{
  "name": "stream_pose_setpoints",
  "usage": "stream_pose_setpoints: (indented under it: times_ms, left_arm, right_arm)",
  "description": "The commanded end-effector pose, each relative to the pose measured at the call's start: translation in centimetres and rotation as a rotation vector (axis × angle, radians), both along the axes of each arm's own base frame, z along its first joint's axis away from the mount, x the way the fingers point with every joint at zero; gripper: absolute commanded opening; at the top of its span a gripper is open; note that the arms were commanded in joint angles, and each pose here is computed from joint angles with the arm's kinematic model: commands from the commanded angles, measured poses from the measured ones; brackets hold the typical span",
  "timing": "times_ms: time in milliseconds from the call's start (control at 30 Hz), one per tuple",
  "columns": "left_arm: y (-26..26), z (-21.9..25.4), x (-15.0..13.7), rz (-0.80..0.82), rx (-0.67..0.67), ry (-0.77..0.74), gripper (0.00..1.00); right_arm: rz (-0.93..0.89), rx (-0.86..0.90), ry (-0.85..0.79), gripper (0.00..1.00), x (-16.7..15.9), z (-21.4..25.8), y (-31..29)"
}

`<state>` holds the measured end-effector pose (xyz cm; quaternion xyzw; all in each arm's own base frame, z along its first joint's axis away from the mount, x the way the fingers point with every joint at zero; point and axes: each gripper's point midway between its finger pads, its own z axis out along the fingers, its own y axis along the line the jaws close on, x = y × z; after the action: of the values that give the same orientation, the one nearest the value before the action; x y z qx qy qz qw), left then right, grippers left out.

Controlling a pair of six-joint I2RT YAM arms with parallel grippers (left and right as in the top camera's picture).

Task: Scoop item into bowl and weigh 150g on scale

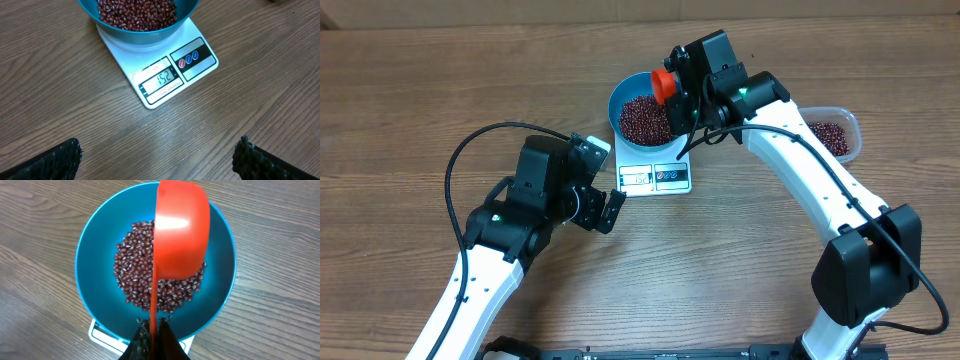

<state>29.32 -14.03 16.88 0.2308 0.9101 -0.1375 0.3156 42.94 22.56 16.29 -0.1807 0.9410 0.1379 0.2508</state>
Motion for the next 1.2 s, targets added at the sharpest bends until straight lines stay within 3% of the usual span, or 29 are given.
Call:
stream_pose_setpoints:
  times_ms: [0, 600, 1167]
  left_arm:
    - [0.2, -0.2, 0.0, -0.011, 0.015, -0.008, 1.0]
    - [0.2, -0.2, 0.0, -0.011, 0.015, -0.007, 1.0]
    - [0.2, -0.2, 0.0, -0.011, 0.015, -0.007, 1.0]
  right_arm:
    - [-0.01, -0.031, -0.007, 0.04, 0.8, -0.6, -0.1]
    - [0.024, -0.13, 0.027, 0.04, 1.8, -5.4, -0.4]
    - [0.039, -0.083, 0.061, 0.04, 0.2, -5.5, 2.4]
